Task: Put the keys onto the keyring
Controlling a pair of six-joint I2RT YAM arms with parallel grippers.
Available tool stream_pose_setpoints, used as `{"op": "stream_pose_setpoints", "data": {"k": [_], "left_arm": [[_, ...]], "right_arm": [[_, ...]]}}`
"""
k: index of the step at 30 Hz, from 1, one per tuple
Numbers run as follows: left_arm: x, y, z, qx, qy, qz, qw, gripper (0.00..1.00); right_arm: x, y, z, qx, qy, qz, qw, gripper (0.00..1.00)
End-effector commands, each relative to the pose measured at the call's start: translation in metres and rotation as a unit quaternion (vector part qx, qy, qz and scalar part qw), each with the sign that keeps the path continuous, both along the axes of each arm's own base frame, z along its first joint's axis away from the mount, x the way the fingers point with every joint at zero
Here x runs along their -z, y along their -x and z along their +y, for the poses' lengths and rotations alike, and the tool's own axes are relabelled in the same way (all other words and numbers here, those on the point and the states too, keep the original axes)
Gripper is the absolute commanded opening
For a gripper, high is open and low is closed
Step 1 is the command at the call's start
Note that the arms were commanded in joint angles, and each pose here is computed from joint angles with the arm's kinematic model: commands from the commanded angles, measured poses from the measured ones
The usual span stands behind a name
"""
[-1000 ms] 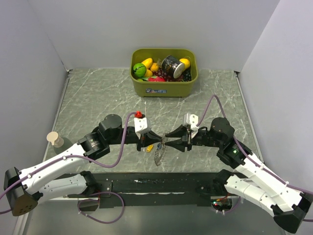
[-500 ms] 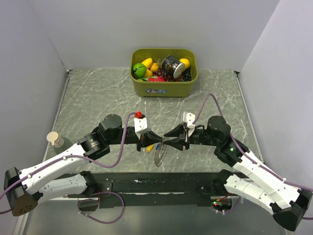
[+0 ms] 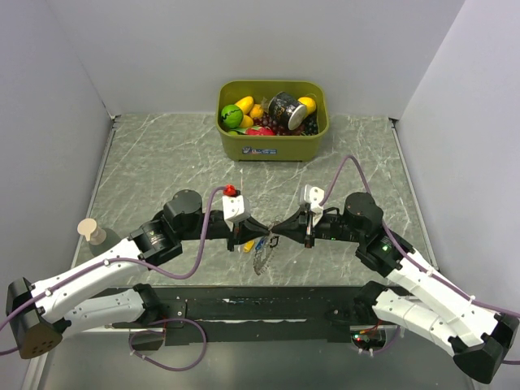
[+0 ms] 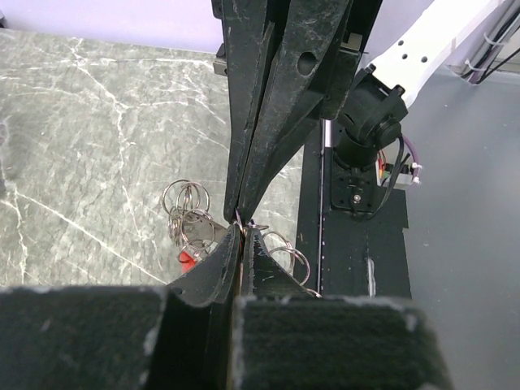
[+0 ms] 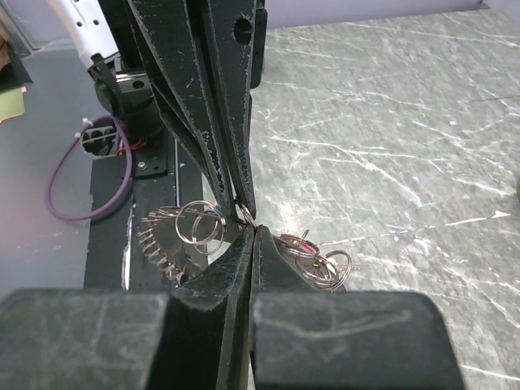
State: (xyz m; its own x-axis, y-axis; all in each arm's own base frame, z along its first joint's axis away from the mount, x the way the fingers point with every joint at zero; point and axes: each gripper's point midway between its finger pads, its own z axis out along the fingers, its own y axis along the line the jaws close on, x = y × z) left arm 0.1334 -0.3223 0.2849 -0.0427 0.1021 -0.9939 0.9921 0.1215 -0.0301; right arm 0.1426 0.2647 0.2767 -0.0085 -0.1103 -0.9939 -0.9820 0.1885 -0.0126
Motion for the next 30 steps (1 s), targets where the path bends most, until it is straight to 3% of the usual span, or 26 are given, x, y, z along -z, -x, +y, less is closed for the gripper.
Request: {"op": "stream_pose_setpoints", "data": {"k": [1,3,6,9,10,13,16,21,30], "left_arm": [[-0.02,-0.005,0.003,-0.018,0.021,-0.023,0.999,0.01],[-0.018,-0.009,0.005,-0.034,0.014,-0.021,0.999,0.02],[-0.011,-0.015,0.014,-0.065,-0.005,-0.01,0.998,0.12],[-0.011,-0.021,0.026,-0.101,-0.008,-0.01,0.995,0.38],[-0.016,-0.025,0.032,-0.121,-0.002,-0.016,0.993,0.55],[-0.023,-0.029,0.043,-0.16,0.019,-0.004,0.987,0.73],[-0.031,-0.027,0.05,-0.168,0.038,-0.008,0.985,0.8],[-0.037,-0.017,0.04,-0.124,0.043,-0.013,0.991,0.82],[-0.026,0.004,0.007,0.007,-0.039,-0.004,0.999,0.68]], "right_arm": [[-0.019,-0.004,-0.002,0.013,-0.021,-0.024,0.999,0.0],[-0.019,-0.003,-0.003,0.014,-0.02,-0.024,0.999,0.0],[-0.021,-0.004,-0.004,0.017,-0.022,-0.027,0.999,0.0],[-0.022,-0.002,-0.004,0.013,-0.023,-0.027,0.999,0.0],[-0.023,-0.003,-0.003,0.013,-0.023,-0.027,0.999,0.0],[-0.022,-0.002,-0.002,0.01,-0.021,-0.026,0.999,0.0],[-0.021,-0.004,-0.002,0.01,-0.018,-0.024,0.999,0.0],[-0.021,-0.001,-0.001,0.001,-0.017,-0.026,1.0,0.0],[-0.015,0.004,0.001,-0.02,0.002,-0.018,1.0,0.0]]}}
